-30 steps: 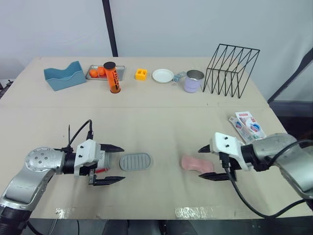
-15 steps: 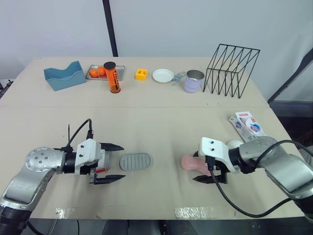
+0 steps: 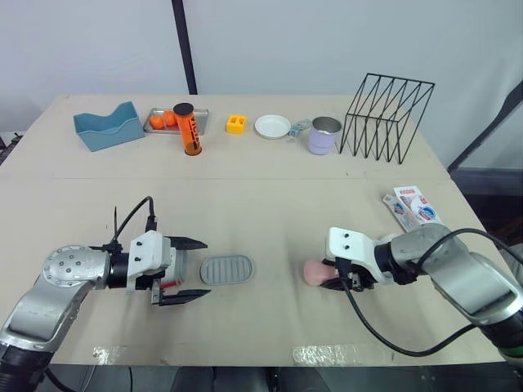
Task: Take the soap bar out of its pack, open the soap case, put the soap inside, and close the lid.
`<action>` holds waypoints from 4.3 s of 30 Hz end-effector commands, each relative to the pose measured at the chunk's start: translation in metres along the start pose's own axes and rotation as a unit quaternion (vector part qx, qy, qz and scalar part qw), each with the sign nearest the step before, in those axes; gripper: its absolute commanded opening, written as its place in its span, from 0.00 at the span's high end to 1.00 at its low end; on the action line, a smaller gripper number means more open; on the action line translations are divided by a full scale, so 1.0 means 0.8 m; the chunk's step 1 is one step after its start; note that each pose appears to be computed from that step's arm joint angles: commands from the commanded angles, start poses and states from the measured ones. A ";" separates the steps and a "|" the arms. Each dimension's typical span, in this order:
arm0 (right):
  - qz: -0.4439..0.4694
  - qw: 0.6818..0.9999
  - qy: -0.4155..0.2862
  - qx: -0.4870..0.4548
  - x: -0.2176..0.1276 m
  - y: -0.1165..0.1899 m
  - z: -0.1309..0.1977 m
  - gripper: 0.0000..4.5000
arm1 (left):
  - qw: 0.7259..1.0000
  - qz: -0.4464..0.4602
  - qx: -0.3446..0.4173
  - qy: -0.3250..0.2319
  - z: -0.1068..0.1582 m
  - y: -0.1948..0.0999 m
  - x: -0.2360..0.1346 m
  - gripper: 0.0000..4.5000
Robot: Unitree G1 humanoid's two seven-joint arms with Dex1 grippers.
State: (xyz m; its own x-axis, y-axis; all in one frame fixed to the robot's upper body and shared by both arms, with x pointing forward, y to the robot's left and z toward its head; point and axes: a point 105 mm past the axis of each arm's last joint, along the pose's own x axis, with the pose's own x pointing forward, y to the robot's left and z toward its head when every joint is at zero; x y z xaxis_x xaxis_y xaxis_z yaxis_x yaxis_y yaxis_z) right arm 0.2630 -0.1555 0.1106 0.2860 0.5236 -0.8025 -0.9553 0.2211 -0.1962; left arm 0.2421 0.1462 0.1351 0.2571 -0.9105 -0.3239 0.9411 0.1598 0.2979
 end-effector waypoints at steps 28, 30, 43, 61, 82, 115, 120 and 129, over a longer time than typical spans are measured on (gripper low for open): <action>0.078 0.973 -0.169 -0.133 0.022 -0.005 0.157 0.65 | 0.995 0.040 0.027 0.089 -0.004 0.017 -0.068 0.00; 0.082 0.971 -0.176 -0.136 0.028 -0.006 0.163 0.65 | 0.994 0.037 0.025 0.103 -0.007 0.014 -0.074 0.00; 0.133 0.960 -0.189 -0.157 0.056 0.008 0.192 0.65 | 0.990 0.046 0.023 0.135 -0.017 0.013 -0.094 0.00; 0.156 0.962 -0.175 -0.142 0.100 0.031 0.220 0.65 | 0.988 0.055 0.022 0.140 -0.016 0.005 -0.096 0.00; 0.151 0.962 -0.146 -0.177 0.111 0.030 0.203 0.27 | 0.988 0.069 0.032 0.137 -0.018 0.010 -0.094 0.00; 0.115 0.925 -0.356 -0.060 -0.001 0.006 0.176 0.02 | 0.985 0.138 -0.018 0.099 -0.051 0.051 -0.123 0.00; 0.120 0.909 -0.396 -0.055 -0.016 0.015 0.172 0.02 | 0.988 0.113 -0.022 0.100 -0.053 0.044 -0.118 0.00; 0.138 0.893 -0.425 -0.050 -0.026 0.031 0.172 0.02 | 0.990 0.072 -0.025 0.118 -0.068 0.030 -0.107 0.00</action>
State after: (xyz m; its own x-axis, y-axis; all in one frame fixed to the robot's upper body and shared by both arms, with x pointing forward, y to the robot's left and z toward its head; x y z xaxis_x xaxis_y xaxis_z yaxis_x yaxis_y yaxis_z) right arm 0.2557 -0.0481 0.1889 -0.0196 0.9869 -0.1599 -0.9944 -0.0359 -0.0999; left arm 0.2557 0.2518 0.1230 0.4469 -0.7647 -0.4642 0.8919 0.3408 0.2974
